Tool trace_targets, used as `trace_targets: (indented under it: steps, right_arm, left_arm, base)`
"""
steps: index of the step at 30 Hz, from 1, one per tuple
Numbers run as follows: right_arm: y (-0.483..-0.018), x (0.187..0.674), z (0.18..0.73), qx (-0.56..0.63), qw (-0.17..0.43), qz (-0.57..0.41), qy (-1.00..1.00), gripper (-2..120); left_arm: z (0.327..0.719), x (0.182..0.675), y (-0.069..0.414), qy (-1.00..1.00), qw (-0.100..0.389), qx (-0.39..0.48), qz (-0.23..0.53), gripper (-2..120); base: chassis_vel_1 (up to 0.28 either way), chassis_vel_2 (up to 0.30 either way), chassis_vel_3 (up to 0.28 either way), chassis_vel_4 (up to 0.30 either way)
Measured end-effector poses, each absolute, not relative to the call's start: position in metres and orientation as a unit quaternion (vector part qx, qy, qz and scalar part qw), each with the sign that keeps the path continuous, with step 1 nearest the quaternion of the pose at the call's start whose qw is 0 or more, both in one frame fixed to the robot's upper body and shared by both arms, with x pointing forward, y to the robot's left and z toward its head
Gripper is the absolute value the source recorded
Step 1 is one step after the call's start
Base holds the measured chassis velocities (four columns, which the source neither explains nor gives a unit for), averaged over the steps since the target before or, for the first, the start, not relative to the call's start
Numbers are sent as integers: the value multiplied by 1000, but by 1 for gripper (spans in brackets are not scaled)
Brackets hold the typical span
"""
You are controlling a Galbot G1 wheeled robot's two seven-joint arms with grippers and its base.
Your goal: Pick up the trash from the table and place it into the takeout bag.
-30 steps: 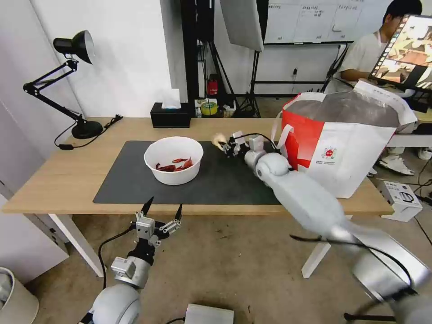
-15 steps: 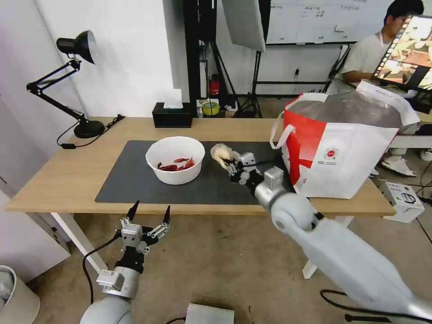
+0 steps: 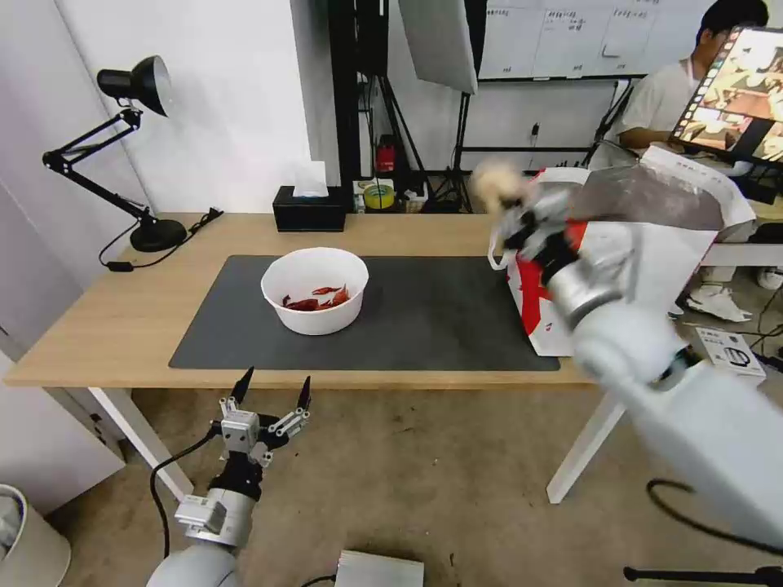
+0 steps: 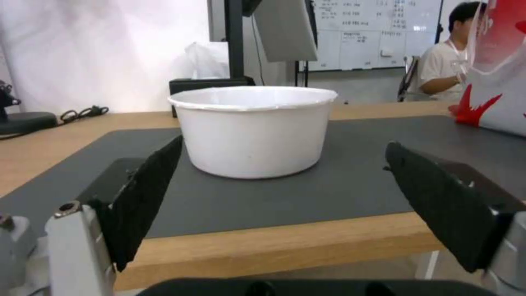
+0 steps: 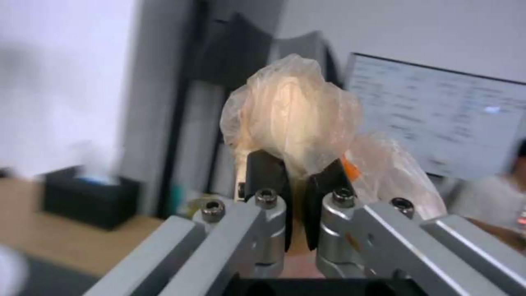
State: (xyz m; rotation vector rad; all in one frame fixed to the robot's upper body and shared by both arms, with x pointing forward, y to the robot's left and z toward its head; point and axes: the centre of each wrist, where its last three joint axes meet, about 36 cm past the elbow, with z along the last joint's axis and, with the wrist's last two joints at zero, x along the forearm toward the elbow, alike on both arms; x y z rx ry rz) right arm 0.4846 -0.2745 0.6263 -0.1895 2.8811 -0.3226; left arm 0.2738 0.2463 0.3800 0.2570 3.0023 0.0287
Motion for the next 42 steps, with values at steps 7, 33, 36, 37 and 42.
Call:
trace_targets:
  steps: [7, 33, 36, 37, 42]
  right_arm:
    - [-305, 498, 643, 24, 66, -96, 993, 3]
    - [-338, 520, 631, 63, -55, -22, 996, 46]
    - [-339, 520, 631, 64, -55, -23, 996, 61]
    - [-339, 520, 631, 64, -55, -23, 996, 61]
    - [-341, 520, 632, 65, -54, -24, 996, 78]
  left_arm:
    - [382, 274, 244, 994, 67, 90, 8, 100]
    - [389, 278, 245, 992, 69, 103, -2, 100]
    - [388, 278, 245, 992, 69, 103, -1, 100]
    - [388, 278, 245, 992, 69, 103, -1, 100]
    - [389, 277, 245, 992, 69, 103, -1, 100]
  base:
    - [0, 0, 0, 0]
    - [0, 0, 0, 0]
    - [0, 0, 0, 0]
    - [0, 0, 0, 0]
    - [0, 0, 0, 0]
